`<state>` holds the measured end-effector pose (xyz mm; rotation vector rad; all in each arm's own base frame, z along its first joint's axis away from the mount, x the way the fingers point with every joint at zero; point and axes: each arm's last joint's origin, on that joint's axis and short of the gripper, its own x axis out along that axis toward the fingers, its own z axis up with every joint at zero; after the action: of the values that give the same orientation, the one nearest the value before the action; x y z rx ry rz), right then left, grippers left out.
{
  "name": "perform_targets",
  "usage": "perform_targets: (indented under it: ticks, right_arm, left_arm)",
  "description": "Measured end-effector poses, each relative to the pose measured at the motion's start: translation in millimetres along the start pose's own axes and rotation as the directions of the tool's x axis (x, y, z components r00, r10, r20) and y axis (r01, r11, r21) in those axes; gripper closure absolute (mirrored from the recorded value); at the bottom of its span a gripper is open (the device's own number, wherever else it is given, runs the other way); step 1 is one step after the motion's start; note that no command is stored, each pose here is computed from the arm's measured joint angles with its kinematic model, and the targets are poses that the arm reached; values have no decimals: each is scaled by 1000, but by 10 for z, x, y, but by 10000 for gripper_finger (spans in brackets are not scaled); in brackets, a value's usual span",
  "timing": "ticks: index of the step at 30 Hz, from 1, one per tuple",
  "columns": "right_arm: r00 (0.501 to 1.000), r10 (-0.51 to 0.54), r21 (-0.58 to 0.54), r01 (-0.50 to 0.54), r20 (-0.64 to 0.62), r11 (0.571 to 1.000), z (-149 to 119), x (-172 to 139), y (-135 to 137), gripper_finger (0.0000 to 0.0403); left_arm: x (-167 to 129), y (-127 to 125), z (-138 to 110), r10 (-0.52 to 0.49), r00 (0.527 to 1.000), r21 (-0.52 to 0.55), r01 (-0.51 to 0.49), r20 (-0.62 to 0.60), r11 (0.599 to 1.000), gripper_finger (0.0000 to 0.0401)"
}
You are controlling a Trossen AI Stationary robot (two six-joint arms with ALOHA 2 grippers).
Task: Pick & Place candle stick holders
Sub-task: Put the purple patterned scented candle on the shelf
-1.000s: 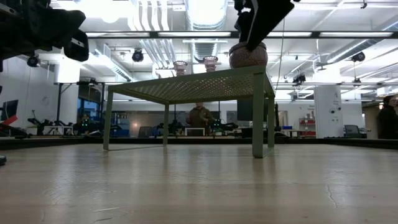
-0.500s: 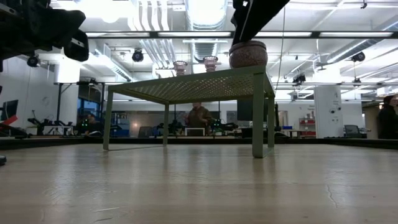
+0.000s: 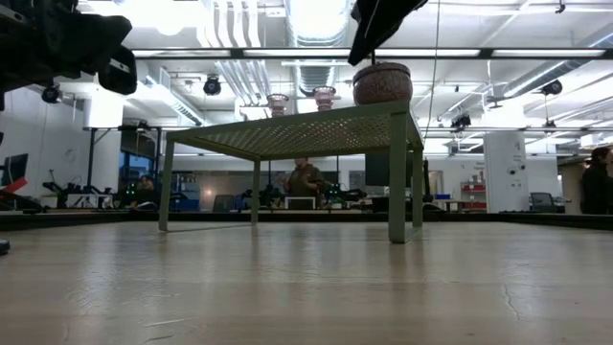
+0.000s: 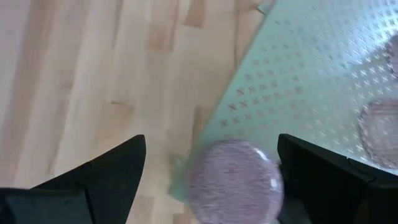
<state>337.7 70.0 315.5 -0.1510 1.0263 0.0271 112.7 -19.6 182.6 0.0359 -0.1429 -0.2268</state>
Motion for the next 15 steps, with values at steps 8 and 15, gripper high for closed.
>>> perform_targets:
  ticks: [8, 15]
  right_arm:
    - [1000, -11, -30, 12, 17, 999, 5, -63, 198, 44]
    - [1000, 15, -44, -15, -2, 999, -53, -114, 438, 46]
  left_arm:
    - [0, 0, 0, 0, 1000, 0, 0, 0, 1000, 385]
    - [0, 0, 0, 0, 1000, 0, 0, 0, 1000, 385]
